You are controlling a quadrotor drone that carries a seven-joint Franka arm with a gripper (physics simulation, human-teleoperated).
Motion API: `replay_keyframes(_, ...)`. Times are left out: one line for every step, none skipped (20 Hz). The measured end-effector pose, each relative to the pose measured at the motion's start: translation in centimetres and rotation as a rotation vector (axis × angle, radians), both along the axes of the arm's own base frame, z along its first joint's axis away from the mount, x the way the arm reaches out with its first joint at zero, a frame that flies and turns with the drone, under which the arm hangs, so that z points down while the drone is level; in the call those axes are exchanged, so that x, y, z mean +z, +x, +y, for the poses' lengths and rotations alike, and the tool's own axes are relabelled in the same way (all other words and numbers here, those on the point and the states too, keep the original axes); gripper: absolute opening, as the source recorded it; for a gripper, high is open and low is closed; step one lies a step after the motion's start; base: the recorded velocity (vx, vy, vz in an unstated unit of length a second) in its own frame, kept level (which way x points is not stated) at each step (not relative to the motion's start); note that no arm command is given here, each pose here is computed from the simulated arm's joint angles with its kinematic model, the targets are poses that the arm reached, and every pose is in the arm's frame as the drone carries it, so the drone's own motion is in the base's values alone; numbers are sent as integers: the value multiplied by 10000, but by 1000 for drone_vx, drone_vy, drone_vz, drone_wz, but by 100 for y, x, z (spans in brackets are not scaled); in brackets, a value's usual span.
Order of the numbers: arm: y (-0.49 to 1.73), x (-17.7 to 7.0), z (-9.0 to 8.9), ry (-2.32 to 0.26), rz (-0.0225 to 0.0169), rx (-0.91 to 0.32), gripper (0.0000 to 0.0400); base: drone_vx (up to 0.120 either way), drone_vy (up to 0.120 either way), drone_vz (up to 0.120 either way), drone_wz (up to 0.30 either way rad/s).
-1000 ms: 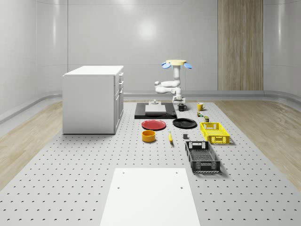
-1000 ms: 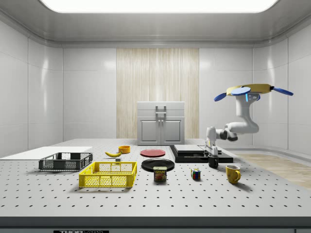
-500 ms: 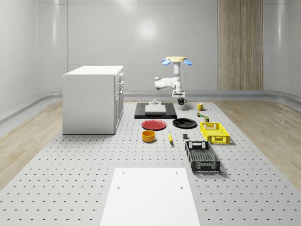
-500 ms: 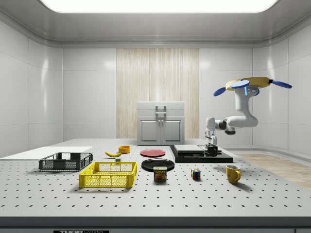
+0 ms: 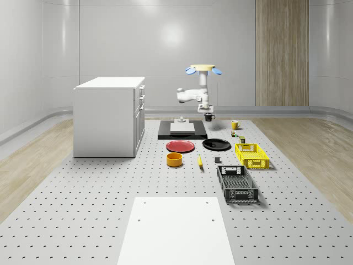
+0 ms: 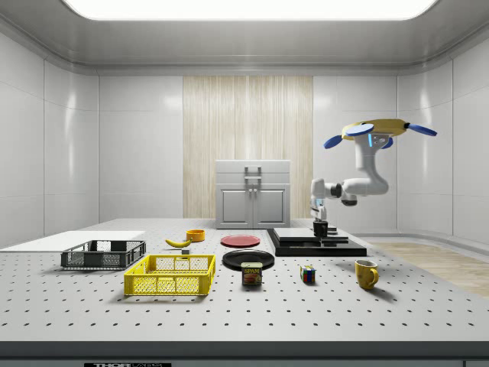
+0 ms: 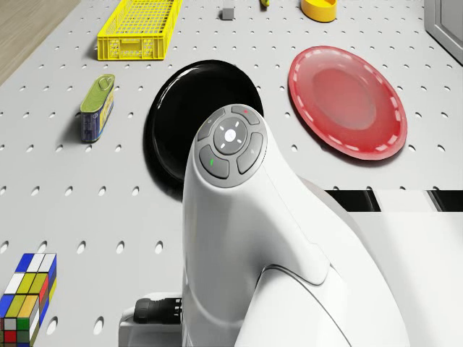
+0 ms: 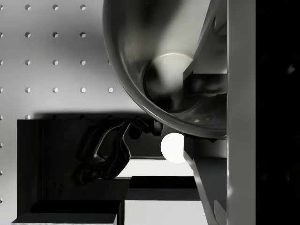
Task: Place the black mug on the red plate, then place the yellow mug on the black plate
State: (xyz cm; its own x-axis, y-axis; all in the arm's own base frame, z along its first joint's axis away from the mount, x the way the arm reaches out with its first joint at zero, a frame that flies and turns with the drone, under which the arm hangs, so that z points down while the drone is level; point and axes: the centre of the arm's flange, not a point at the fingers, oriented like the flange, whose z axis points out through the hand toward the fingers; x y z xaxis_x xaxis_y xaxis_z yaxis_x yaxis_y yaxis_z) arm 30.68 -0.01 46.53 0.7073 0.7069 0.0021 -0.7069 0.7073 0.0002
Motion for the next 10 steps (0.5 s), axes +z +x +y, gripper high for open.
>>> replay_keyframes(0, -1, 0, 0, 0, 0, 110, 120, -120, 0, 0)
replay_keyframes(0, -3, 0, 0, 0, 0, 110, 120, -120, 0, 0)
replay_keyframes(0, -3, 0, 0, 0, 0, 110, 120, -120, 0, 0)
replay_keyframes(0, -4, 0, 0, 0, 0, 110, 120, -120, 0, 0)
replay_keyframes(0, -5, 0, 0, 0, 0, 110, 120, -120, 0, 0)
replay_keyframes(0, -5, 0, 0, 0, 0, 110, 120, -120, 0, 0)
replay_keyframes(0, -5, 0, 0, 0, 0, 110, 120, -120, 0, 0)
replay_keyframes(0, -6, 0, 0, 0, 0, 110, 120, -120, 0, 0)
replay_keyframes(0, -6, 0, 0, 0, 0, 110, 120, -120, 0, 0)
replay_keyframes(0, -6, 0, 0, 0, 0, 110, 120, -120, 0, 0)
